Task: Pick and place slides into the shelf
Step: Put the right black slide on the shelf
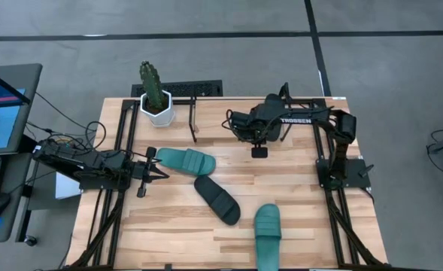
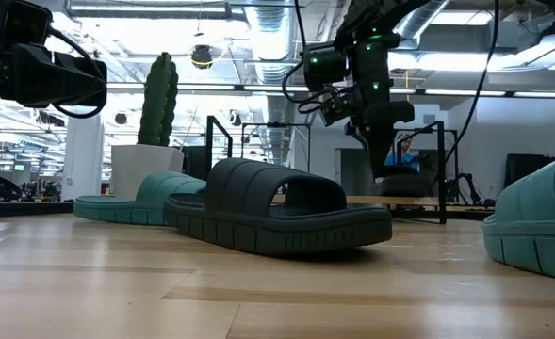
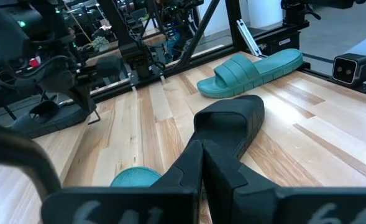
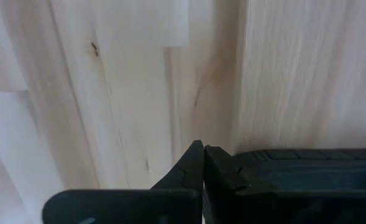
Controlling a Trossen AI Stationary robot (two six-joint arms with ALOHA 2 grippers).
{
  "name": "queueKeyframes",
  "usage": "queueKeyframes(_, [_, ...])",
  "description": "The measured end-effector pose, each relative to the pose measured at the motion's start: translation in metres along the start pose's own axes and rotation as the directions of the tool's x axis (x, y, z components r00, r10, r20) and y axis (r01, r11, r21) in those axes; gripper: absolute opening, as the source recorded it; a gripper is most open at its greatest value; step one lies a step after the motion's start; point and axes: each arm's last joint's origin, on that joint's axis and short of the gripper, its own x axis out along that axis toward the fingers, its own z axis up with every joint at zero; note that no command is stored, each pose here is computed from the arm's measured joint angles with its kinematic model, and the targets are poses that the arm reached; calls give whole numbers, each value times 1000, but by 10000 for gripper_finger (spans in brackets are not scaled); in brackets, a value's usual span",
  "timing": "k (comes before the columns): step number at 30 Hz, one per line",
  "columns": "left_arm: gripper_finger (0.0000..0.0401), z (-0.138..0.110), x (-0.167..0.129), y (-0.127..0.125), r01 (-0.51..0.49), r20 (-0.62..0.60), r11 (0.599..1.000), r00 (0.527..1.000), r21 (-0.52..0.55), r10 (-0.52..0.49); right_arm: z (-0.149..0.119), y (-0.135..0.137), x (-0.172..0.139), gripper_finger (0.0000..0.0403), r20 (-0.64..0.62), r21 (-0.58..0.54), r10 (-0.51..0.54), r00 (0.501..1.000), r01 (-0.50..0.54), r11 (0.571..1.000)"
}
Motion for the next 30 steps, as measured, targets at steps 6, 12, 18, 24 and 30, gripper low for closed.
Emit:
queueKeyframes(6, [0,0,0,0,0,0,1000,1000,1,0,-3,-7,1,0,-13,19,-6,1000,6,1000])
queueKeyframes(12, [0,0,0,0,0,0,1000,1000,2,0,-9,-14,2,0,-49,53,1,999,2,999])
queueKeyframes(18, [0,0,0,0,0,0,1000,1000,1,0,-13,-16,2,0,-93,69,-20,995,26,997])
queueKeyframes(24, [0,0,0,0,0,0,1000,1000,0,0,-15,-15,1,0,-120,74,-29,992,38,997])
queueKeyframes(30, [0,0,0,0,0,0,1000,1000,-1,0,-11,-11,1,0,-89,53,-37,995,42,998])
